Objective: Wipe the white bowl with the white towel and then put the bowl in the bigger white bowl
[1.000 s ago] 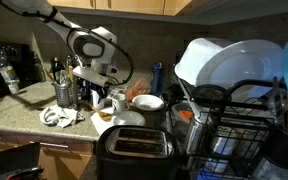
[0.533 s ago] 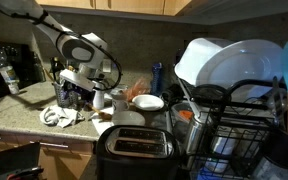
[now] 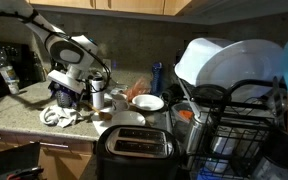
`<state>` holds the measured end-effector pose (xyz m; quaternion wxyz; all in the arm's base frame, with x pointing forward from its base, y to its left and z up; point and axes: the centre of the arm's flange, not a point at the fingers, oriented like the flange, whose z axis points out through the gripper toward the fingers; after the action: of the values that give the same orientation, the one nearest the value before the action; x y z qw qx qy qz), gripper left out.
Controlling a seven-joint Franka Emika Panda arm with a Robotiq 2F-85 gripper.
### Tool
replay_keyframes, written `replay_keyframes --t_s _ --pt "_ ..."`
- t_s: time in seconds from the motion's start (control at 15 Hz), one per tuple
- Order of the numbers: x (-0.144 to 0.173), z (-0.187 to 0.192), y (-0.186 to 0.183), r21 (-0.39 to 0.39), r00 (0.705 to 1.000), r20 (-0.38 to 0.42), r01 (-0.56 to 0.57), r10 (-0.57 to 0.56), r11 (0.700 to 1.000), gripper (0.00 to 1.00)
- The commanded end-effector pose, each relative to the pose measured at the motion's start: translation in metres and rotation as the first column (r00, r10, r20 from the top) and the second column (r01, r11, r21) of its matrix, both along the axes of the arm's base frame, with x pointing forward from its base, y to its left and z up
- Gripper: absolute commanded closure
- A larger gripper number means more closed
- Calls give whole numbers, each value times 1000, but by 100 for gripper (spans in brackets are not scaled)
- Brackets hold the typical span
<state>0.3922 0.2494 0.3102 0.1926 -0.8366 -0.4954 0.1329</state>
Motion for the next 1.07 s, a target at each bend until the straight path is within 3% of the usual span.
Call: replay_keyframes --t_s 0.0,0.6,1.0 --pt "0 0 -1 0 1000 0 1 -1 1000 0" --pt "-14 -4 46 -27 994 41 -95 96 995 0" --pt "-47 -18 82 -91 981 66 -178 185 980 0"
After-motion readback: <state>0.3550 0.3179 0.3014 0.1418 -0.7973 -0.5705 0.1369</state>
